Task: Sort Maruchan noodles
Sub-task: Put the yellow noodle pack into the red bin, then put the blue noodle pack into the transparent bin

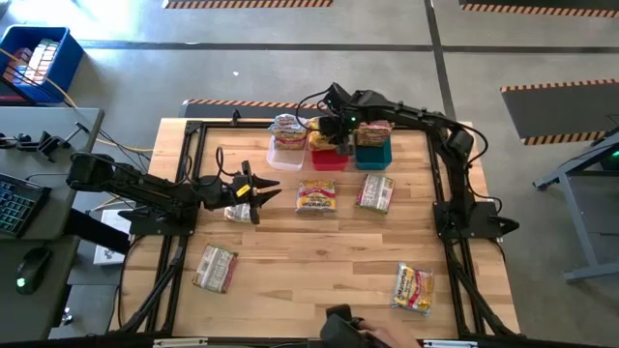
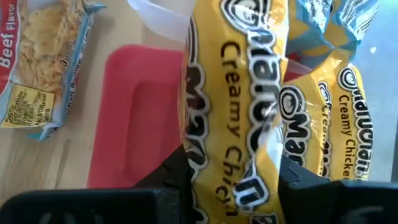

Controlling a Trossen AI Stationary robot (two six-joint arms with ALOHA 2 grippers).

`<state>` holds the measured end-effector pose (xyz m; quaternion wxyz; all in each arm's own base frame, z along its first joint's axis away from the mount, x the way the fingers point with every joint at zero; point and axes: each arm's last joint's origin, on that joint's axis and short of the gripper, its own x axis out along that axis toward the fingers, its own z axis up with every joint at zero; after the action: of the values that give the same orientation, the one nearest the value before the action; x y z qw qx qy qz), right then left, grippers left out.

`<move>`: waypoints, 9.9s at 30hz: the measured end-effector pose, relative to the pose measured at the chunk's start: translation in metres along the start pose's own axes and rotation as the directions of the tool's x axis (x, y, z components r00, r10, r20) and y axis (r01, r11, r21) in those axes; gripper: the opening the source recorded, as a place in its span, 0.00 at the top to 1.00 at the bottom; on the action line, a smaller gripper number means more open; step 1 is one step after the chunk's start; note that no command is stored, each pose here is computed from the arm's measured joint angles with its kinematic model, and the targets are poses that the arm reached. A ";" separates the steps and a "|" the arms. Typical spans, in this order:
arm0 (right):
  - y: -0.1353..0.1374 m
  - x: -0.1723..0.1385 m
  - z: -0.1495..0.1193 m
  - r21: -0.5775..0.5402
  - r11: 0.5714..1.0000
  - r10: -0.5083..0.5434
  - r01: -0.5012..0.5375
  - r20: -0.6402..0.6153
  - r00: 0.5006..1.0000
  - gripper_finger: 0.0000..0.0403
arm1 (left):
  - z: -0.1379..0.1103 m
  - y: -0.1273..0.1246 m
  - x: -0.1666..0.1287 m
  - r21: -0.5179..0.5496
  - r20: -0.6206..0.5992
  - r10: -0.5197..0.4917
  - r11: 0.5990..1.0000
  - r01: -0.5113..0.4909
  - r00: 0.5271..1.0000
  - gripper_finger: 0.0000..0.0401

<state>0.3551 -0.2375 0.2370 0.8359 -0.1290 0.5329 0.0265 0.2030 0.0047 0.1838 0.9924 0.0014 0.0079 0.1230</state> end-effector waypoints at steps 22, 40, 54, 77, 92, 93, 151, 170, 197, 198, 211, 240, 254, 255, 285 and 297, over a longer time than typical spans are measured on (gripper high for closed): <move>-0.003 0.004 -0.006 0.049 0.997 -0.048 0.053 -0.108 0.993 0.77 | -0.001 0.000 0.000 -0.014 -0.011 0.001 1.000 -0.001 1.000 0.76; -0.009 0.027 -0.005 0.086 0.995 -0.050 0.056 -0.067 0.996 0.76 | -0.001 0.000 0.000 -0.012 -0.014 0.001 1.000 -0.001 1.000 0.77; -0.012 0.027 -0.003 0.163 0.981 -0.096 0.104 -0.053 0.994 0.70 | -0.001 0.000 0.000 -0.014 -0.015 0.001 1.000 -0.001 1.000 0.77; -0.011 0.030 -0.001 0.235 0.966 -0.099 0.105 -0.039 0.994 0.44 | -0.002 0.000 0.000 -0.019 -0.017 0.001 1.000 -0.001 1.000 0.77; 0.011 0.001 0.019 0.115 0.947 -0.277 0.298 -0.168 0.946 0.44 | -0.002 0.000 0.000 -0.017 -0.026 0.000 1.000 -0.001 1.000 0.77; 0.013 -0.006 0.021 0.109 0.943 -0.295 0.315 -0.171 0.940 0.45 | -0.003 0.000 0.000 -0.017 -0.029 0.000 1.000 -0.001 1.000 0.77; 0.255 -0.056 -0.084 0.282 0.918 -0.392 0.278 0.560 0.729 1.00 | -0.055 -0.050 0.109 0.338 -0.704 0.283 0.940 -0.042 0.652 0.66; 0.256 -0.054 -0.085 0.308 0.922 -0.375 0.236 0.552 0.745 1.00 | -0.068 -0.037 0.119 0.266 -0.749 0.185 0.963 0.034 0.637 0.73; 0.263 -0.048 -0.090 0.316 0.949 -0.196 0.018 0.542 0.817 0.69 | -0.050 -0.063 0.115 0.177 -0.705 0.038 0.976 0.124 0.708 0.90; 0.263 -0.048 -0.090 0.317 0.948 -0.197 0.018 0.546 0.815 0.67 | -0.051 -0.065 0.113 0.200 -0.712 0.057 0.972 0.124 0.699 0.88; 0.262 -0.051 -0.086 0.341 0.940 -0.210 -0.002 0.582 0.785 0.60 | -0.054 -0.064 0.118 0.118 -0.653 0.168 0.986 -0.120 0.738 0.58; 0.261 -0.052 -0.086 0.341 0.940 -0.212 -0.002 0.588 0.781 0.60 | -0.087 -0.060 0.135 0.194 -0.602 0.220 0.973 -0.127 0.768 0.85; 0.257 -0.045 -0.087 0.513 0.857 -0.351 0.053 0.505 0.789 0.60 | -0.070 -0.074 0.127 0.277 -0.595 0.169 0.961 0.003 0.786 1.00; 0.256 -0.042 -0.088 0.536 0.841 -0.370 0.066 0.484 0.793 0.60 | -0.063 -0.074 0.126 0.282 -0.578 0.176 0.959 -0.007 0.797 1.00; 0.218 0.048 -0.053 0.699 0.714 -0.438 0.048 0.392 0.809 0.99 | -0.061 -0.024 0.132 0.020 -0.710 0.024 1.000 -0.014 0.704 1.00; 0.207 0.051 -0.059 0.728 0.683 -0.461 0.059 0.367 0.808 1.00 | -0.026 -0.070 0.123 -0.025 -0.571 -0.153 0.985 0.170 0.806 1.00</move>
<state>0.2877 -0.0567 0.1288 0.9287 0.1241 0.2302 -0.2628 0.3388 -0.0331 0.1558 0.9511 -0.0228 0.3063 0.0329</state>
